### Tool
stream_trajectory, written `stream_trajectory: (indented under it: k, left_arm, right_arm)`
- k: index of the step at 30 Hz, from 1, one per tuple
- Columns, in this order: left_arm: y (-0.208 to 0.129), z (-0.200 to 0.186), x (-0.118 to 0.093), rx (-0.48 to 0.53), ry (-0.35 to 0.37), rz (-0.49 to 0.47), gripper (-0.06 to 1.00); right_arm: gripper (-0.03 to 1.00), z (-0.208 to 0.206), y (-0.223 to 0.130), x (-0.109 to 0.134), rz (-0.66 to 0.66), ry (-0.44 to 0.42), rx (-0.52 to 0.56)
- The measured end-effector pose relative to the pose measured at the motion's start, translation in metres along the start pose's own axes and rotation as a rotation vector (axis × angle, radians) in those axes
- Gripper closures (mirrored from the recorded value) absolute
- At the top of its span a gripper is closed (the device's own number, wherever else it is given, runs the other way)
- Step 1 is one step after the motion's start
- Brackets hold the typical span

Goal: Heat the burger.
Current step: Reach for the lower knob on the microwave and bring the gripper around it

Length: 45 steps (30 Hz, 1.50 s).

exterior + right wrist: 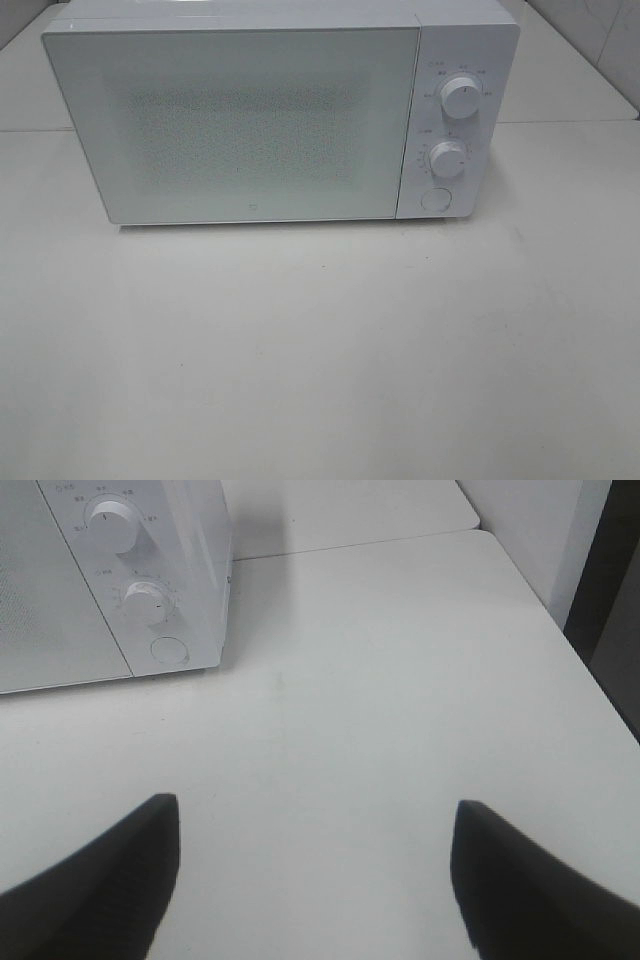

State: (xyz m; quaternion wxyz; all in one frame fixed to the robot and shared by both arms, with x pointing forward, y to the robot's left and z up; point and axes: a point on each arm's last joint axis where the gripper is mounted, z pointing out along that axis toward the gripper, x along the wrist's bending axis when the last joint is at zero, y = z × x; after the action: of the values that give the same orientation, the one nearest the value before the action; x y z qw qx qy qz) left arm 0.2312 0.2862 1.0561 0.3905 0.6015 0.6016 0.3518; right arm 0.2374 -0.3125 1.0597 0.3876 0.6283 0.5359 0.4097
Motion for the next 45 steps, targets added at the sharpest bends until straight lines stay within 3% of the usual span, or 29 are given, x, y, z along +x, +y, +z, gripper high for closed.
stream_trajectory:
  k: [45]
  left_arm:
    - [-0.0002,-0.0001,0.0,0.0,0.001,0.001,-0.03]
  right_arm:
    - [0.23,-0.0024,0.0024,0.0,-0.009,0.002,-0.011]
